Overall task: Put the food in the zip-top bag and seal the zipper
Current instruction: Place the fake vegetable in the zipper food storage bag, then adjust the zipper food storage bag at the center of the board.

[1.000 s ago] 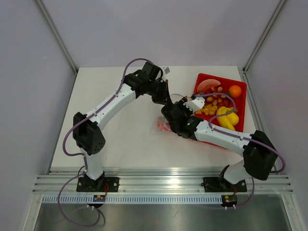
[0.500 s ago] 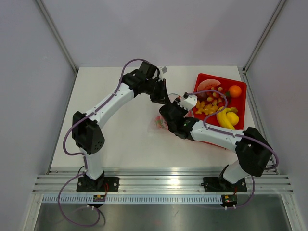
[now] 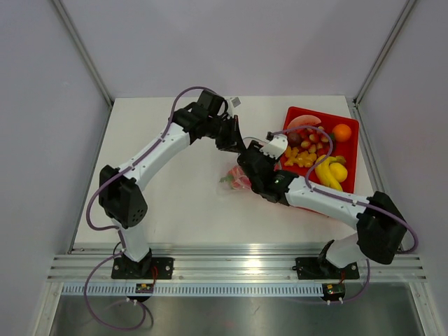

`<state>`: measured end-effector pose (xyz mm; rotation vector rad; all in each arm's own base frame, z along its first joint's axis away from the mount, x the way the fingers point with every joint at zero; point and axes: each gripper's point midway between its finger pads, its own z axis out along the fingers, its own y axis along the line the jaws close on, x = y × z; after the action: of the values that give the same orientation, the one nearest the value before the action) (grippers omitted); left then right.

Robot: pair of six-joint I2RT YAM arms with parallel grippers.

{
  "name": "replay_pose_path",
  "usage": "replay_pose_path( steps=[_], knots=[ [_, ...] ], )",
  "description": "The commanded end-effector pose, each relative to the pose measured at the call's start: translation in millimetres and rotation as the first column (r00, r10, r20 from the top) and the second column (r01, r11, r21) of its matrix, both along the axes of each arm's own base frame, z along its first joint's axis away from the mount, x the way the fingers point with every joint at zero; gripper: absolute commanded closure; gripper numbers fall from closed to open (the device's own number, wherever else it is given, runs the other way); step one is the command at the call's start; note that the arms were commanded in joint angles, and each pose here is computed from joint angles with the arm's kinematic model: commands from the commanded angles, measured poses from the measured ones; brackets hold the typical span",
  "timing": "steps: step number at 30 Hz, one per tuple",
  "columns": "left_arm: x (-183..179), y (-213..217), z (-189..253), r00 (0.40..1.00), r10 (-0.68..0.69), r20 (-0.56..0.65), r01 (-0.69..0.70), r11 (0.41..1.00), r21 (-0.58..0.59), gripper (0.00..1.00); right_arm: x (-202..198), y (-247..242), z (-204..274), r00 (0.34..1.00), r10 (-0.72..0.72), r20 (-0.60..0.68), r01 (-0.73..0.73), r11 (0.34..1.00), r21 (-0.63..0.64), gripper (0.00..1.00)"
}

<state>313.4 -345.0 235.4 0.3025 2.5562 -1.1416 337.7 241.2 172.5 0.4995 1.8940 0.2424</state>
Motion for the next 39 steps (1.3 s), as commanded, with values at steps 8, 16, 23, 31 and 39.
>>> replay_pose_path(
  steps=[8, 16, 23, 31, 39],
  knots=[
    [5, -4, 32, 0.997, 0.003, 0.08, 0.005, 0.996, -0.095, 1.0, -46, -1, 73, 0.97, 0.237, -0.049, -0.234, 0.971, 0.051, 0.35],
    [3, -4, 29, 0.997, 0.0, 0.076, 0.007, 0.996, -0.093, 1.0, -66, -69, 58, 0.988, 0.087, -0.124, -0.082, 0.996, 0.043, 0.23],
    [3, -2, 27, 0.997, 0.001, 0.073, 0.006, 0.996, -0.091, 1.0, -56, -92, 16, 0.962, 0.104, -0.252, -0.09, 0.994, 0.067, 0.21],
    [8, 7, 28, 0.997, 0.024, 0.078, -0.018, 0.997, -0.078, 1.0, -35, -37, 14, 0.9, 0.324, -0.292, -0.293, 0.945, 0.145, 1.0],
    [21, 41, 56, 0.972, 0.114, 0.205, -0.119, 0.993, 0.013, 1.0, -16, -14, 136, 0.9, 0.433, -0.047, -0.422, 0.893, 0.153, 1.0]
  ],
)
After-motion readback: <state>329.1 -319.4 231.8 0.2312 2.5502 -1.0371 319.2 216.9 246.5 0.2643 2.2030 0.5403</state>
